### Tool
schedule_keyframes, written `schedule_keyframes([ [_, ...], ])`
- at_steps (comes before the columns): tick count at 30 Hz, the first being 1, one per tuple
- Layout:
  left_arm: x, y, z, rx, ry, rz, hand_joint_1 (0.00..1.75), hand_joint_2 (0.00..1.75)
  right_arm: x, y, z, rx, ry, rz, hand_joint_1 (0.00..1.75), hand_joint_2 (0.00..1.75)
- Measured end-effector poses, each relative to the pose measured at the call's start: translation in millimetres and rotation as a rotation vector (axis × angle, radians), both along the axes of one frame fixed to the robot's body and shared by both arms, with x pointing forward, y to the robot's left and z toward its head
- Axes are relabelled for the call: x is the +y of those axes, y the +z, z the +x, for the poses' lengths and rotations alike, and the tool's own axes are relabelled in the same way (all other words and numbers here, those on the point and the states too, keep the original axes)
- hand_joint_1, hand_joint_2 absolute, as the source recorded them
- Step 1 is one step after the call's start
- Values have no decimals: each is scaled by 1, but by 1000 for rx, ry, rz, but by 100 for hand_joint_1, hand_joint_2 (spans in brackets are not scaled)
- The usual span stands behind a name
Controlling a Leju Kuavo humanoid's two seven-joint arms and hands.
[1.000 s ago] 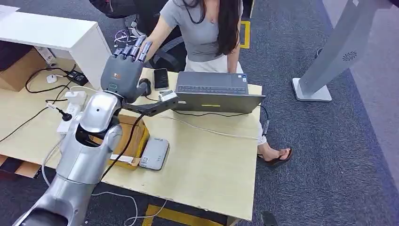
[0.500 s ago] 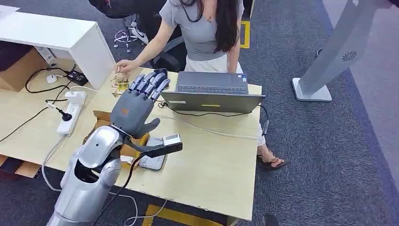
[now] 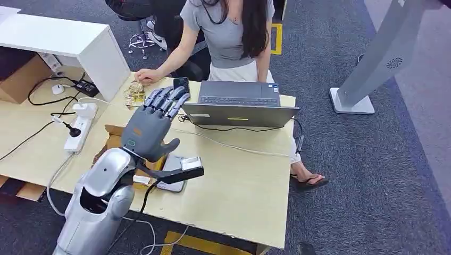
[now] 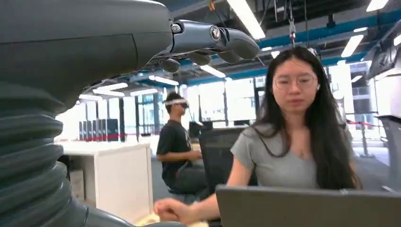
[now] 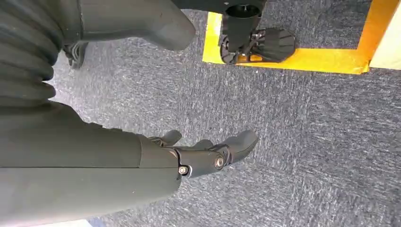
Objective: Pass the card to the sensor for recognition and then transmit it.
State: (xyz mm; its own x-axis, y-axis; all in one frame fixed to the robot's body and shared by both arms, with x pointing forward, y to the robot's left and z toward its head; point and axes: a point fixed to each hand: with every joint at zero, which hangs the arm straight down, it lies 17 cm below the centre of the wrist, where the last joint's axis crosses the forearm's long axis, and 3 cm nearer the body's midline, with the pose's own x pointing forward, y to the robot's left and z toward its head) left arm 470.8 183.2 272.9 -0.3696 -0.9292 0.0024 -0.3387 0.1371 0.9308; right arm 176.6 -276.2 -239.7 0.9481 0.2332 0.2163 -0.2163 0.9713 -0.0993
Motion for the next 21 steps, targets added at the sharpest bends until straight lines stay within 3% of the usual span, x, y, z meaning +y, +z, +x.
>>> schedule_keyframes([
  [5, 18, -54, -31, 94, -15, 16, 0, 175, -7, -1, -11, 8, -8, 6, 0, 175],
  [11, 64, -111, -47, 260, 83, 49, 0, 175, -22, 1, -20, 14, -6, -12, 0, 175],
  [16, 99, -137, -61, 318, 154, 48, 0, 175, -32, 4, -24, 13, -7, -24, 0, 175],
  [21, 110, -146, -68, 338, 178, 48, 0, 175, -38, 6, -24, 9, -13, -33, 0, 175],
])
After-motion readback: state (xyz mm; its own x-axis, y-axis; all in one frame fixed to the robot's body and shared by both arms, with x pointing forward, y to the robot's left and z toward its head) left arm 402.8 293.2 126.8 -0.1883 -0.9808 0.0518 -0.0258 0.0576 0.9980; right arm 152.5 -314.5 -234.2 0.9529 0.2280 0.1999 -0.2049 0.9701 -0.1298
